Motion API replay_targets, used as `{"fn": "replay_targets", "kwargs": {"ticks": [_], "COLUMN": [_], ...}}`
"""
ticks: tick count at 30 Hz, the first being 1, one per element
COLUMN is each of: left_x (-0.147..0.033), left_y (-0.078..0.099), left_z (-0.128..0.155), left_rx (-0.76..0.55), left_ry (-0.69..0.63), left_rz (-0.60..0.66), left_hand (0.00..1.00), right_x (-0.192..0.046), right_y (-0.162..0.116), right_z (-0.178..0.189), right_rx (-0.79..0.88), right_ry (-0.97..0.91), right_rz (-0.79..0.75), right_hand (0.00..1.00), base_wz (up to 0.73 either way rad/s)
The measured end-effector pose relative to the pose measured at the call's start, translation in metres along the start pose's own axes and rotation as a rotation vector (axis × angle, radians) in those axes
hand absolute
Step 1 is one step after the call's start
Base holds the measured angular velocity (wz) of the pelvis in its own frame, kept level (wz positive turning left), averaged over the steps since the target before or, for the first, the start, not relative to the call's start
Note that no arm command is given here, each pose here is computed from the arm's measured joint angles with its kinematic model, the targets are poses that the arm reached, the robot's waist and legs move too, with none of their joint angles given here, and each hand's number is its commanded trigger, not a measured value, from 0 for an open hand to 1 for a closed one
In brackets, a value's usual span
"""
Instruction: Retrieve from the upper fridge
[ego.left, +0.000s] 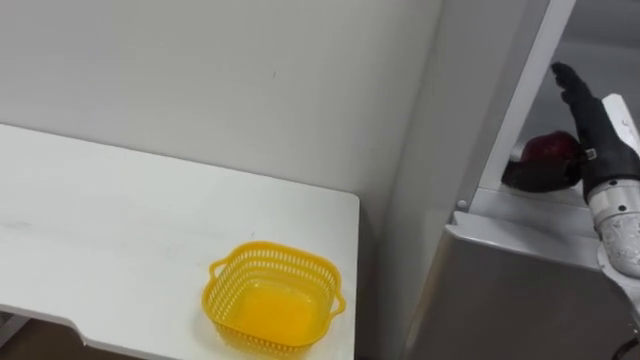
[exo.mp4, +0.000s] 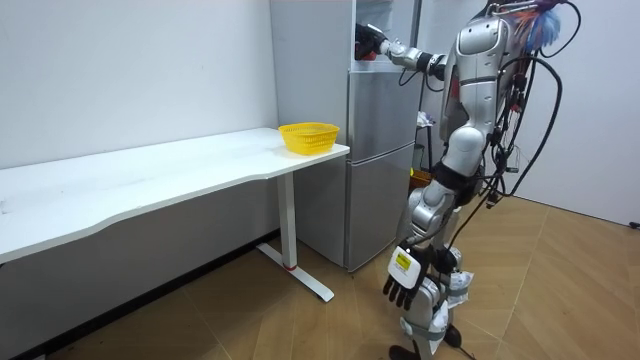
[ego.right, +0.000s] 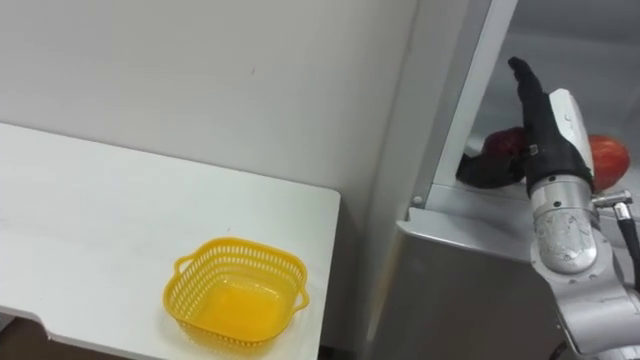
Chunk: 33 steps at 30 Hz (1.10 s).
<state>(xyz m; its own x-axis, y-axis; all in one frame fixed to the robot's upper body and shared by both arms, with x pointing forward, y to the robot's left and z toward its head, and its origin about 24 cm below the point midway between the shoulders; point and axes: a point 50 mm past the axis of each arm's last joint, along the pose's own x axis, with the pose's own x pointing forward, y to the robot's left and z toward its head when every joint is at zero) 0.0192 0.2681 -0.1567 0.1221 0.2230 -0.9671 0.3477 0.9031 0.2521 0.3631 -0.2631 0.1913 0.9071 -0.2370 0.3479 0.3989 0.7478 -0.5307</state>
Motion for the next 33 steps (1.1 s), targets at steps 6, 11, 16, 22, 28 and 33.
{"fn": "replay_targets", "kwargs": {"ticks": [6,11,16,22,28,33], "left_x": [0.0,0.0,0.0,0.001,0.0,0.0], "left_y": [-0.004,-0.007,-0.007,-0.006,-0.006,-0.005], "left_z": [0.0,-0.001,-0.002,-0.001,-0.005,-0.004], "left_rx": [0.021,0.018,0.013,0.013,0.006,0.006], "left_ry": [0.013,0.025,0.035,0.038,0.068,0.073], "left_rz": [-0.009,-0.02,-0.02,-0.016,-0.015,-0.015], "left_hand": [0.0,0.0,0.0,0.0,0.0,0.0], "right_x": [0.0,-0.001,0.0,0.007,0.008,0.01], "right_y": [0.002,0.004,0.003,0.002,-0.003,-0.003], "right_z": [-0.007,-0.014,-0.02,-0.025,-0.033,-0.037], "right_rx": [0.0,0.015,0.093,0.21,0.288,0.299], "right_ry": [0.03,0.06,0.103,0.16,0.209,0.239], "right_rz": [0.049,0.111,0.129,0.155,0.177,0.207], "right_hand": [0.0,0.0,0.0,0.0,1.0,1.0], "base_wz": [0.01,0.0,0.0,0.0,0.02,0.0]}}
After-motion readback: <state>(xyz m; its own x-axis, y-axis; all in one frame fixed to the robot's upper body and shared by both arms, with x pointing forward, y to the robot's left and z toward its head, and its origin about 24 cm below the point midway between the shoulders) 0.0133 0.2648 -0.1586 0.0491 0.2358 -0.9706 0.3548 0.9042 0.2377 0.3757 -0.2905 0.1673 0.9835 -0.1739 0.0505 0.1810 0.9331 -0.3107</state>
